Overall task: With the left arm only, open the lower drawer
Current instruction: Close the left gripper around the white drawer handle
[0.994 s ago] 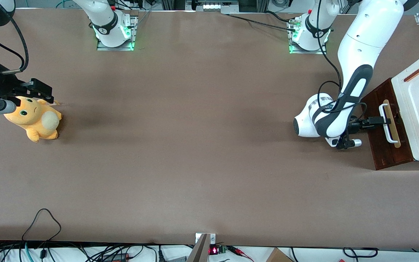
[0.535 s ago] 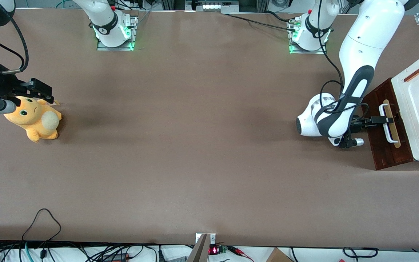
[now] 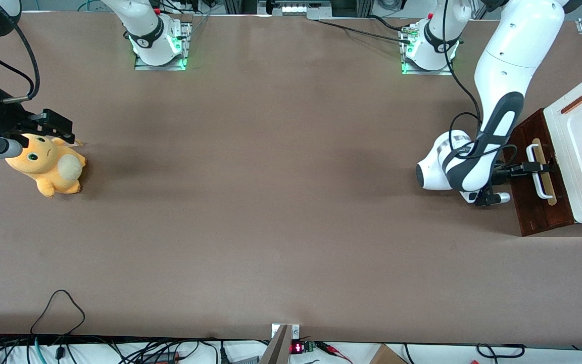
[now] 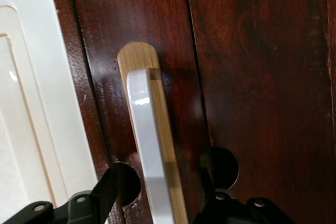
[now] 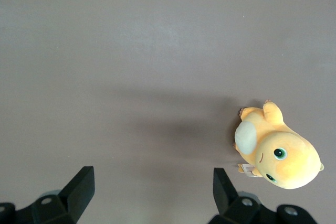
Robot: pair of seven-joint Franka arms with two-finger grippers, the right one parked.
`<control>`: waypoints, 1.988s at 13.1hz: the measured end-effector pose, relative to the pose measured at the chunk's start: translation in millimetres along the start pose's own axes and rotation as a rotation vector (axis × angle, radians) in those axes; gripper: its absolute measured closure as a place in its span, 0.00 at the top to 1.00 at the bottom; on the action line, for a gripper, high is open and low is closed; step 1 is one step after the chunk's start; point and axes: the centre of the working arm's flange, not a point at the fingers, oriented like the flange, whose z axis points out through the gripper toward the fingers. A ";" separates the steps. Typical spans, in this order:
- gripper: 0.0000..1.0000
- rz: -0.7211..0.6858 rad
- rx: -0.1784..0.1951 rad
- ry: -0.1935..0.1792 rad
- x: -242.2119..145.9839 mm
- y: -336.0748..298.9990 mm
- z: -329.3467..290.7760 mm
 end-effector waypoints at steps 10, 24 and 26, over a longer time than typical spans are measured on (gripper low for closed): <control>0.40 0.003 -0.007 0.002 0.2 2.0 2.9; 0.22 0.003 0.000 0.007 0.2 2.0 1.6; 0.19 -0.014 0.001 0.007 0.4 1.4 1.3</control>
